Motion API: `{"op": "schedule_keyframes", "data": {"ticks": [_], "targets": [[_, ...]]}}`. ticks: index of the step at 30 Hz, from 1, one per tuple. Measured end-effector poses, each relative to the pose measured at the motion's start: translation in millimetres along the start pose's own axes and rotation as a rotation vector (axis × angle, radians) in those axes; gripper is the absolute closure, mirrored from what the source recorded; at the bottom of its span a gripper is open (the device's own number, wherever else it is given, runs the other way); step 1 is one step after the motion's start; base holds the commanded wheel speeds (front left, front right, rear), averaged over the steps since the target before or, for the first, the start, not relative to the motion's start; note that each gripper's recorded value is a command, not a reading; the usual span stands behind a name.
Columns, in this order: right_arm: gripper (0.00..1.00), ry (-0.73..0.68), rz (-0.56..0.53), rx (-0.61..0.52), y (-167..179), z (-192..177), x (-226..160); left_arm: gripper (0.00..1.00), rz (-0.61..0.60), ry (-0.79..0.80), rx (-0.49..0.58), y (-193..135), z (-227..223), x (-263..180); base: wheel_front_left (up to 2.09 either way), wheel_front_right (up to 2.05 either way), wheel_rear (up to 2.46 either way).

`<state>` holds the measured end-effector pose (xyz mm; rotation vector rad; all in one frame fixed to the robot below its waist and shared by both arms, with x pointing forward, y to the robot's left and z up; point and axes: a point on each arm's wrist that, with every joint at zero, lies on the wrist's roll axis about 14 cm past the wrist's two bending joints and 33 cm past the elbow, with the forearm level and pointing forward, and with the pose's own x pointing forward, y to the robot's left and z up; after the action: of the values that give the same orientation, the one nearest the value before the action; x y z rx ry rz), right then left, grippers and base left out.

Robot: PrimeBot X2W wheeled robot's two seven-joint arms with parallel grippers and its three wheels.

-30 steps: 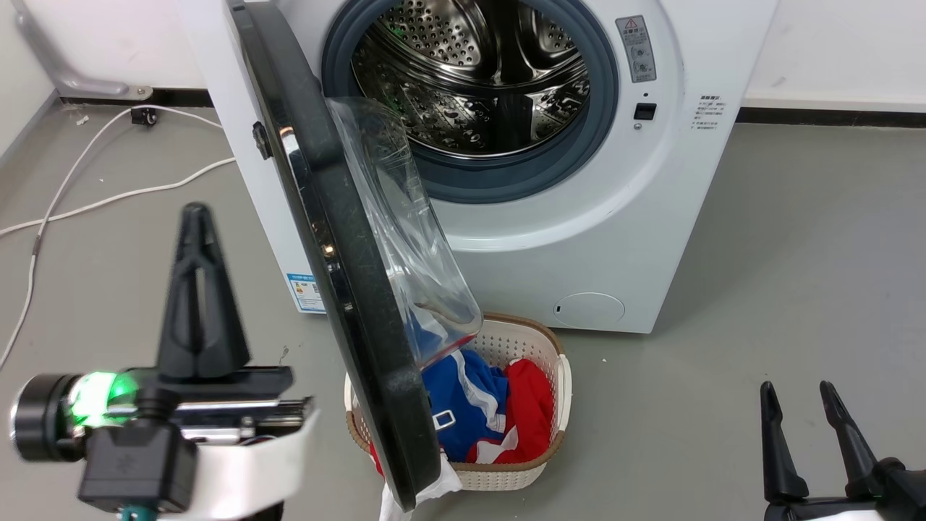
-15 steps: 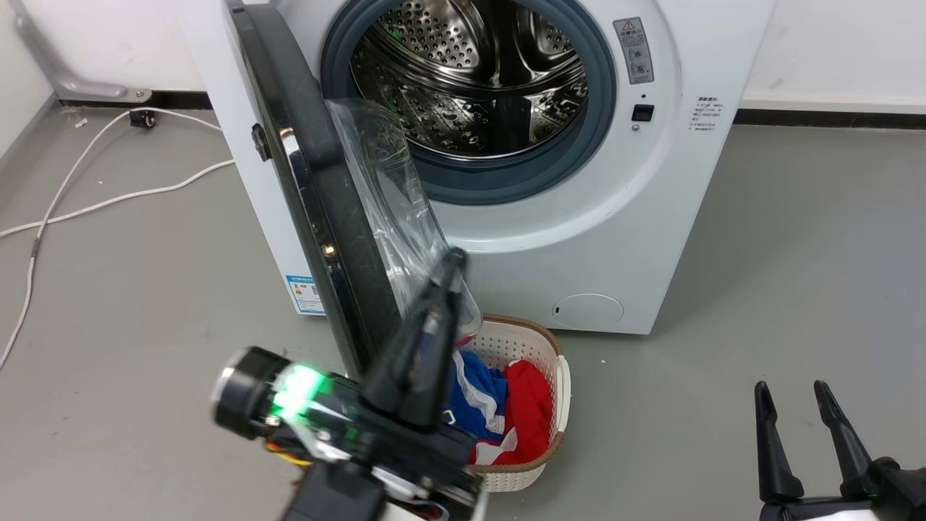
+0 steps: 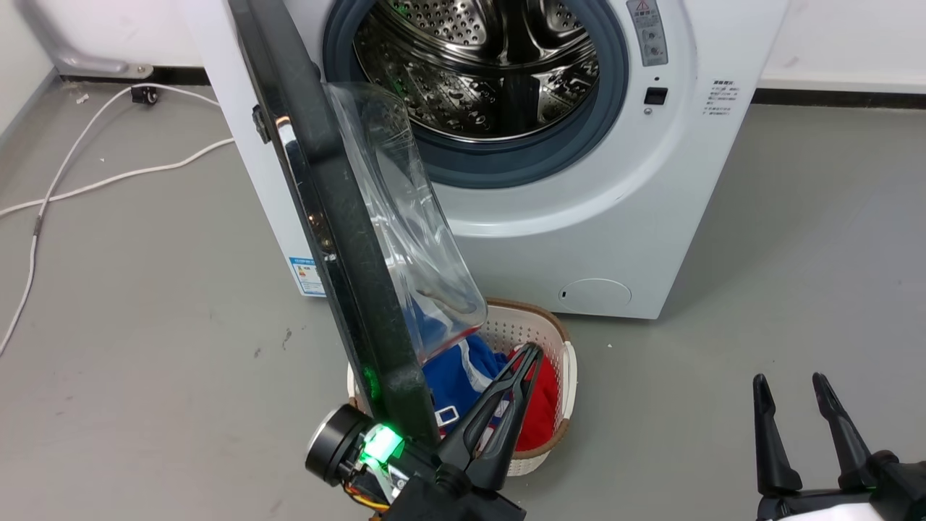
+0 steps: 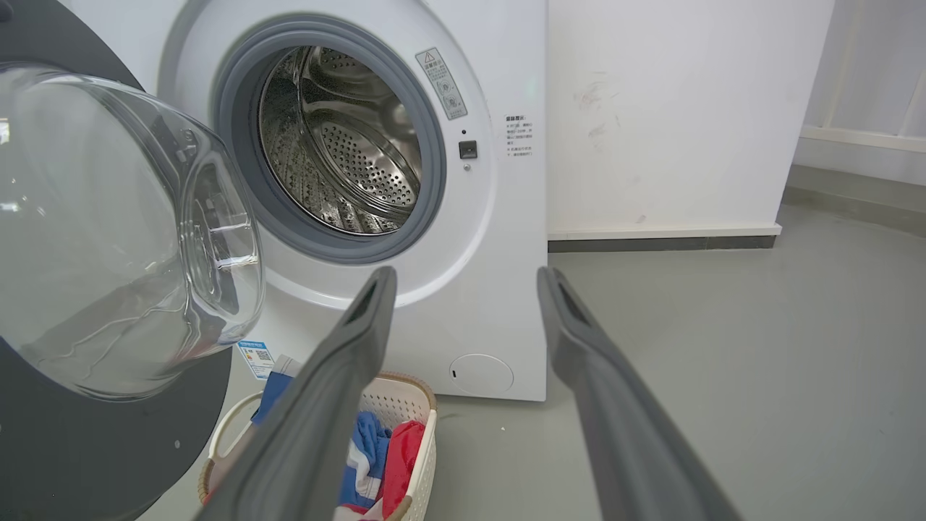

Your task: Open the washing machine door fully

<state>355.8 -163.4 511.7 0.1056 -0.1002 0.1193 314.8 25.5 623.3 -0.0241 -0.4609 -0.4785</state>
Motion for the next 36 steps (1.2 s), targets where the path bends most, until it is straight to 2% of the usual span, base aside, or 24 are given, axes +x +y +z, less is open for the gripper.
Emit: {"op": "schedule_keyframes", "data": {"ticks": [11, 15, 25, 36], "targets": [[0.00, 0.027, 0.009, 0.005, 2.0, -10.5, 11.1, 1.00, 0.092, 0.190, -0.047, 15.4, -56.6, -22.6, 0.00, 0.00, 0.00], [0.00, 0.040, 0.027, 0.010, 7.2, -15.5, 14.7, 1.00, 0.157, 0.245, -0.044, 30.4, -71.3, -33.6, 0.00, 0.00, 0.00], [0.00, 0.042, 0.076, 0.015, 22.7, -17.7, 23.1, 1.00, 0.316, 0.275, -0.010, 65.7, -71.3, -59.6, 0.00, 0.00, 0.00], [0.00, 0.047, 0.116, 0.015, 34.8, -20.4, 29.9, 1.00, 0.542, 0.331, 0.079, 123.4, -68.5, -106.3, 0.00, 0.00, 0.00]]}}
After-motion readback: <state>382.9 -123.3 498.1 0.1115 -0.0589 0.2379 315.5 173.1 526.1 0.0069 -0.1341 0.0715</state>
